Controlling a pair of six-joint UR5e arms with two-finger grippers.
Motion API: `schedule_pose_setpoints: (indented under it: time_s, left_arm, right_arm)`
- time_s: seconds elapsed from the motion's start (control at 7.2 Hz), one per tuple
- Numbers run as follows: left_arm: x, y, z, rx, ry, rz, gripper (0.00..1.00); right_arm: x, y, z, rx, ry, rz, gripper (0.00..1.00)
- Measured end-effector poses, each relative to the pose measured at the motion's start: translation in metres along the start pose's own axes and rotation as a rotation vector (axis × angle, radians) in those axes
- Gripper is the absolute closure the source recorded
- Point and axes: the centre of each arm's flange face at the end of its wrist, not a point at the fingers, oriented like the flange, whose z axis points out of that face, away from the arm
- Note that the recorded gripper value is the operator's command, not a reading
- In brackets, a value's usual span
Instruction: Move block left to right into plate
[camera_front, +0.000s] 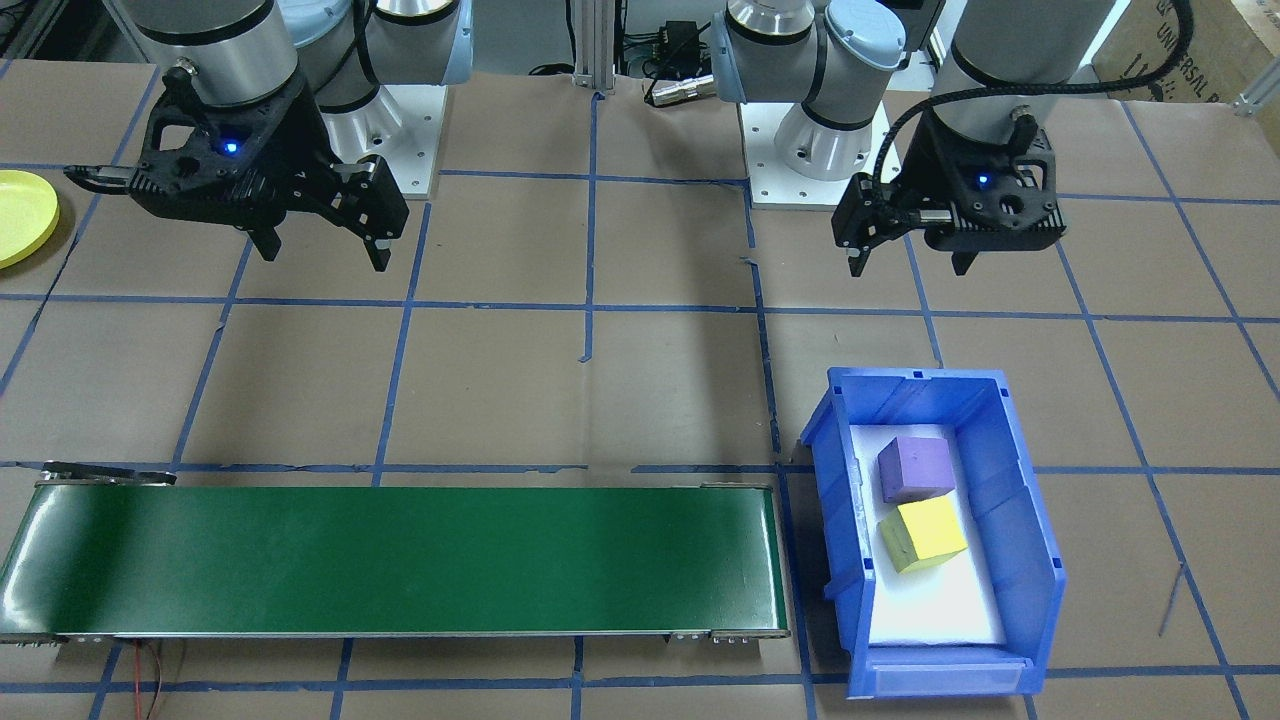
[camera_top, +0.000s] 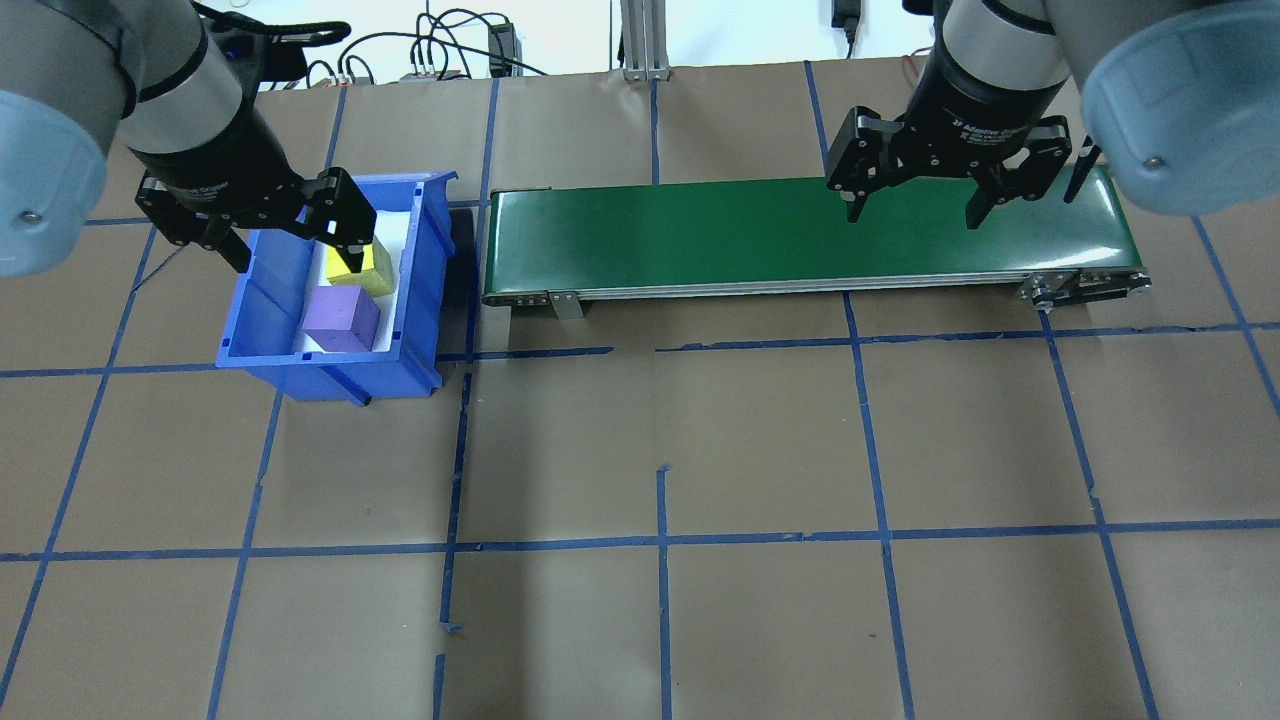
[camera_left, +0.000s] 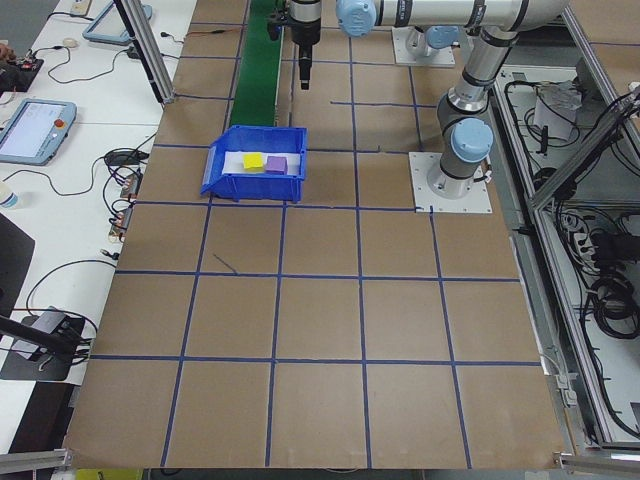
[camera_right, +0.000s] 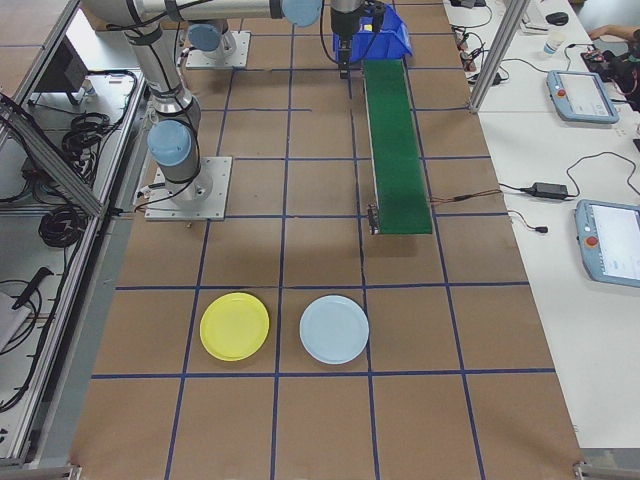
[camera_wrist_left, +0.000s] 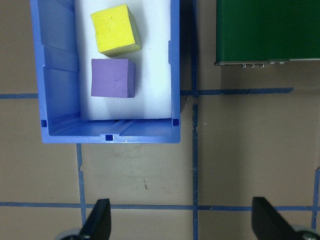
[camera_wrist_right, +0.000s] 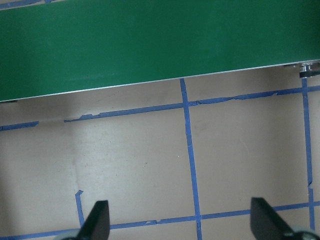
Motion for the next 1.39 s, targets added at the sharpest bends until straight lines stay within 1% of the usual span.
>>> schedule_pose_setpoints:
  time_s: [0.14, 0.28, 0.42, 0.56, 0.83, 1.11, 1.39]
  left_arm:
    - [-0.023, -0.009, 0.024, -0.037, 0.009, 0.002, 0.0]
    - [-0.038, -0.023, 0.059, -0.067, 0.016, 0.002, 0.0]
    - [-0.045, -0.042, 0.093, -0.072, 0.015, 0.003, 0.0]
    - [-0.05, -0.06, 0.117, -0.064, 0.013, 0.023, 0.0]
    - [-0.054, -0.09, 0.16, -0.032, 0.007, 0.101, 0.0]
    - [-0.055, -0.105, 0.192, -0.037, 0.01, 0.122, 0.0]
    - [-0.055, -0.106, 0.21, -0.06, 0.008, 0.135, 0.0]
  right_arm:
    - [0.0, 0.0, 0.0, 0.0, 0.001, 0.0, 0.0]
    - [0.0, 0.0, 0.0, 0.0, 0.001, 0.0, 0.0]
    - [0.0, 0.0, 0.0, 0.0, 0.001, 0.0, 0.0]
    - [0.0, 0.0, 0.0, 0.0, 0.001, 0.0, 0.0]
    - [0.0, 0.0, 0.0, 0.0, 0.0, 0.0, 0.0]
    - [0.0, 0.0, 0.0, 0.0, 0.0, 0.0, 0.0]
    - [0.0, 0.0, 0.0, 0.0, 0.001, 0.0, 0.0]
